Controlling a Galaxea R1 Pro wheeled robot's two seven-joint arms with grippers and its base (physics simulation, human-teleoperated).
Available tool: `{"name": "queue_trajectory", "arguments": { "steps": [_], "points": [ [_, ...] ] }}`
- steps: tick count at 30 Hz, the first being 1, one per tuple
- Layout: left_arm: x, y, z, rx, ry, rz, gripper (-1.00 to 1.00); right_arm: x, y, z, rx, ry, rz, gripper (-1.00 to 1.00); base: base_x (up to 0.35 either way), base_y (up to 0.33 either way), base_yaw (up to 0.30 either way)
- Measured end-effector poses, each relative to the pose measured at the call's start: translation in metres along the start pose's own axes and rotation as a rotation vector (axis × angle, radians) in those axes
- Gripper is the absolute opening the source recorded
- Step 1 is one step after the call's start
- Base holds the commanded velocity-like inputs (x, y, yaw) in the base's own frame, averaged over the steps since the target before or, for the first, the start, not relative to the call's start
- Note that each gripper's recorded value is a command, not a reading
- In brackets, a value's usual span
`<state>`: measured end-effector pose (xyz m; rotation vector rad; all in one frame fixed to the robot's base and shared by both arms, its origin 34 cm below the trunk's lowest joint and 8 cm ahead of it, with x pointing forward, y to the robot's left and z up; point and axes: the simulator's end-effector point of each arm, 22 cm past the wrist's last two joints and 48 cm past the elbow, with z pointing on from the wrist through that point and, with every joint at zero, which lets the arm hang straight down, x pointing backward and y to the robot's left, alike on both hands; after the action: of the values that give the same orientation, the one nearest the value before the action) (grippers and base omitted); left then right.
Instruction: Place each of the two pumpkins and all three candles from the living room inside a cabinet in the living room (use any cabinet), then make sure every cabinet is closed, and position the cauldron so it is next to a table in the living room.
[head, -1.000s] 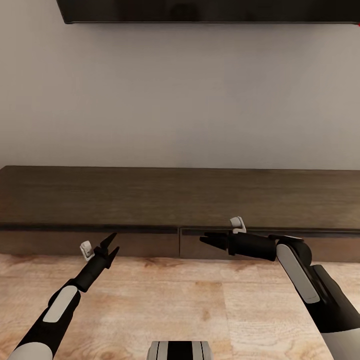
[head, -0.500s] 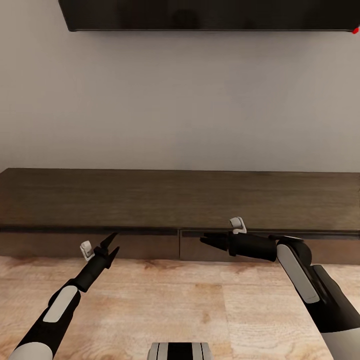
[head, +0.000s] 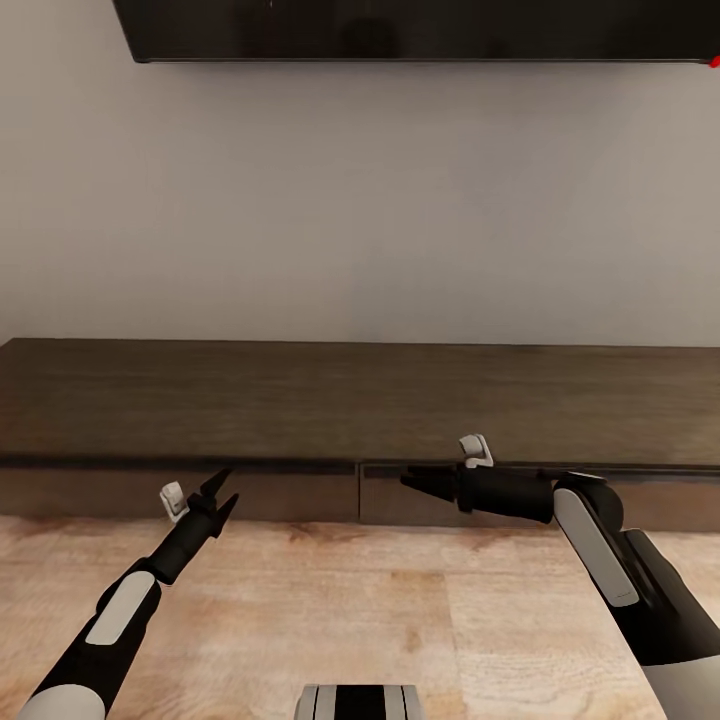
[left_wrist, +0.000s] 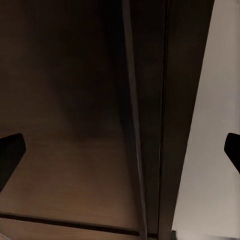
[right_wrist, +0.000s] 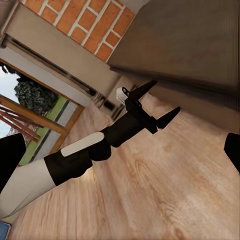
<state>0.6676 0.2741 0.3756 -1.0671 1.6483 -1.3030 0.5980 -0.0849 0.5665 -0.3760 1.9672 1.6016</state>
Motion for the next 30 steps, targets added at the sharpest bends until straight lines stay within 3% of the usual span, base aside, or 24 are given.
{"name": "queue_trajectory", "arguments": {
  "steps": [30],
  "points": [
    [0.0003, 0.0021, -0.0004, -0.004, 0.0, -0.002, 1.0, 0.0, 0.0003, 0.0001, -0.002, 0.0, 0.0, 1.0, 0.033, 0.0, 0.0]
  ]
}}
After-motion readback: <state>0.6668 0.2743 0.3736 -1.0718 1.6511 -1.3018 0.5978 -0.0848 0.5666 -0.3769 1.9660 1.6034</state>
